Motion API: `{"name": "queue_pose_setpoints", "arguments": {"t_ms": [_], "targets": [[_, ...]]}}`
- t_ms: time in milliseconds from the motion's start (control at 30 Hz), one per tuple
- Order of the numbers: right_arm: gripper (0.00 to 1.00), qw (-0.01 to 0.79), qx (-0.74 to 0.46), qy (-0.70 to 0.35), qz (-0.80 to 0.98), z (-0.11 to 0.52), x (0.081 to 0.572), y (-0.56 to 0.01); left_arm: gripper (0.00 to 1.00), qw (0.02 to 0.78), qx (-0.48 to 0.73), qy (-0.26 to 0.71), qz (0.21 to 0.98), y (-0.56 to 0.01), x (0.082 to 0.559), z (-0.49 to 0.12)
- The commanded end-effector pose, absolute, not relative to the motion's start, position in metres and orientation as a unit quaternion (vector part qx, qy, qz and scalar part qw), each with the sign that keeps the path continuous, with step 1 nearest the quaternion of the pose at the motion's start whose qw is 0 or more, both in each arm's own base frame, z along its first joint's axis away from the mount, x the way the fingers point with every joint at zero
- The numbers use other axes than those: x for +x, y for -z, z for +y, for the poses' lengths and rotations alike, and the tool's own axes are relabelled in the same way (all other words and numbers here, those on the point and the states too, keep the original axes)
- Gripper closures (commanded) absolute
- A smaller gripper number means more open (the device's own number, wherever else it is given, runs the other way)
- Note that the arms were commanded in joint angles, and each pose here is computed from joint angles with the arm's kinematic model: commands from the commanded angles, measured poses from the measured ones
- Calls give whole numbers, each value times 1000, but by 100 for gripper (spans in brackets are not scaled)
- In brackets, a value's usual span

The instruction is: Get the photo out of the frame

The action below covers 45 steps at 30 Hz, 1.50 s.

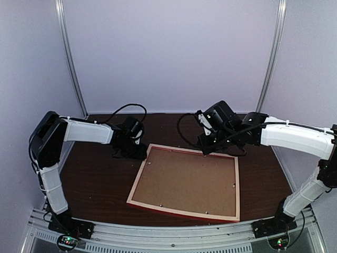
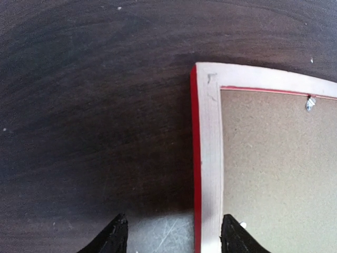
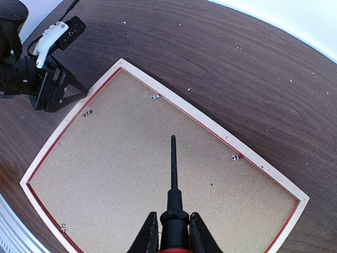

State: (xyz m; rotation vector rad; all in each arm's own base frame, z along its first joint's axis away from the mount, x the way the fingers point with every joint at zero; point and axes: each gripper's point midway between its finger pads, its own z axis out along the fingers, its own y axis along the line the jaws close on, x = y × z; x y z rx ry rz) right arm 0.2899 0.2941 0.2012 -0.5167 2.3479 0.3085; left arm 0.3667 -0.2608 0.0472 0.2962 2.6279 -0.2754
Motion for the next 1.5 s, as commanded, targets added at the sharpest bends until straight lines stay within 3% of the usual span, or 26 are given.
{"name": "queue_pose_setpoints", "arguments": {"t_ms": [0,133,300,433,867,1467], "targets": [[100,366,-187,-114,904,286,292,-210,41,214,126,113,962,-35,369,-273],[100,366,-189,-113,904,286,292,-210,47,203,122,97,967,-19,367,-267],[100,365,-190,-114,904,287,293,-208,68,193,112,68,972,-4,360,-253],[100,362,-191,-118,905,290,293,-207,79,194,101,48,975,-1,355,-240],[100,347,-199,-148,904,314,298,-202,82,192,49,13,980,4,328,-204],[100,289,-231,-260,892,416,323,-174,81,197,-11,62,978,6,288,-185]]}}
